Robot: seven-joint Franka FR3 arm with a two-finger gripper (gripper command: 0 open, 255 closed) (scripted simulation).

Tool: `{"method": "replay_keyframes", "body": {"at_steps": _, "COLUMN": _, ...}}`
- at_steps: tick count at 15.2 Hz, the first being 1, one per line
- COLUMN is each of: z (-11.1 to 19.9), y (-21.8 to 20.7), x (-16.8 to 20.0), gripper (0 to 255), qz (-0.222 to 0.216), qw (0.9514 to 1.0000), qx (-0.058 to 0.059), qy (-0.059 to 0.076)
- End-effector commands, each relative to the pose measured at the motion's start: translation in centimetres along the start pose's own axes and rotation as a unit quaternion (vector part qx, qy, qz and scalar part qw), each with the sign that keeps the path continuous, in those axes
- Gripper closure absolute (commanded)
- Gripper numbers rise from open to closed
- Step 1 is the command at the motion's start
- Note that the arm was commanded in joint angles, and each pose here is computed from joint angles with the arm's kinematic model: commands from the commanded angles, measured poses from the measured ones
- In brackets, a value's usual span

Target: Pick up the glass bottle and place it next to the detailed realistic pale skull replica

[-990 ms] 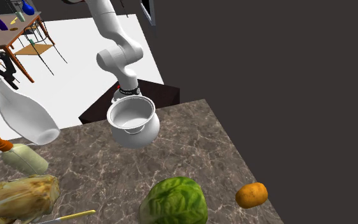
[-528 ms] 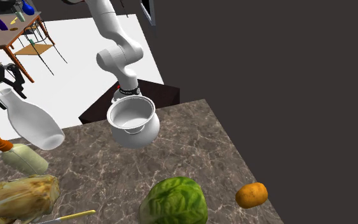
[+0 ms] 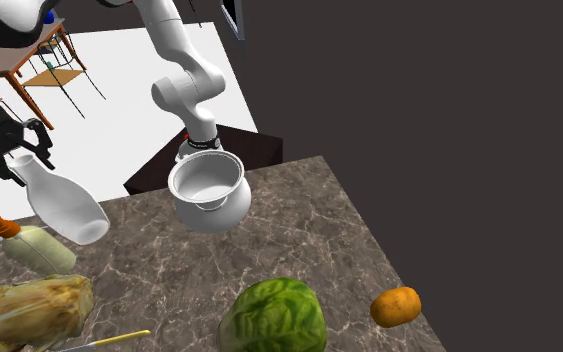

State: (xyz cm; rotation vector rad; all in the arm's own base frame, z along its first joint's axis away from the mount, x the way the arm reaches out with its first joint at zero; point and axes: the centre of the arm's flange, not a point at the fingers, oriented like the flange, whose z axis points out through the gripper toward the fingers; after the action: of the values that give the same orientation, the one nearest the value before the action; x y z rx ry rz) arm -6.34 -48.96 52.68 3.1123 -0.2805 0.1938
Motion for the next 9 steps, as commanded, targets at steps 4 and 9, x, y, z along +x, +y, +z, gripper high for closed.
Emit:
{"method": "replay_keyframes", "body": {"at_steps": 4, "z": 2.7, "y": 0.0, "x": -0.3, "gripper": 255, "qz": 0.000, "qw": 1.0000, "qx": 0.000, "qy": 0.000}}
{"method": "replay_keyframes", "body": {"at_steps": 9, "z": 5.3, "y": 0.0, "x": -0.7, "gripper": 255, "qz": 0.000, "qw": 1.0000, "qx": 0.000, "qy": 0.000}}
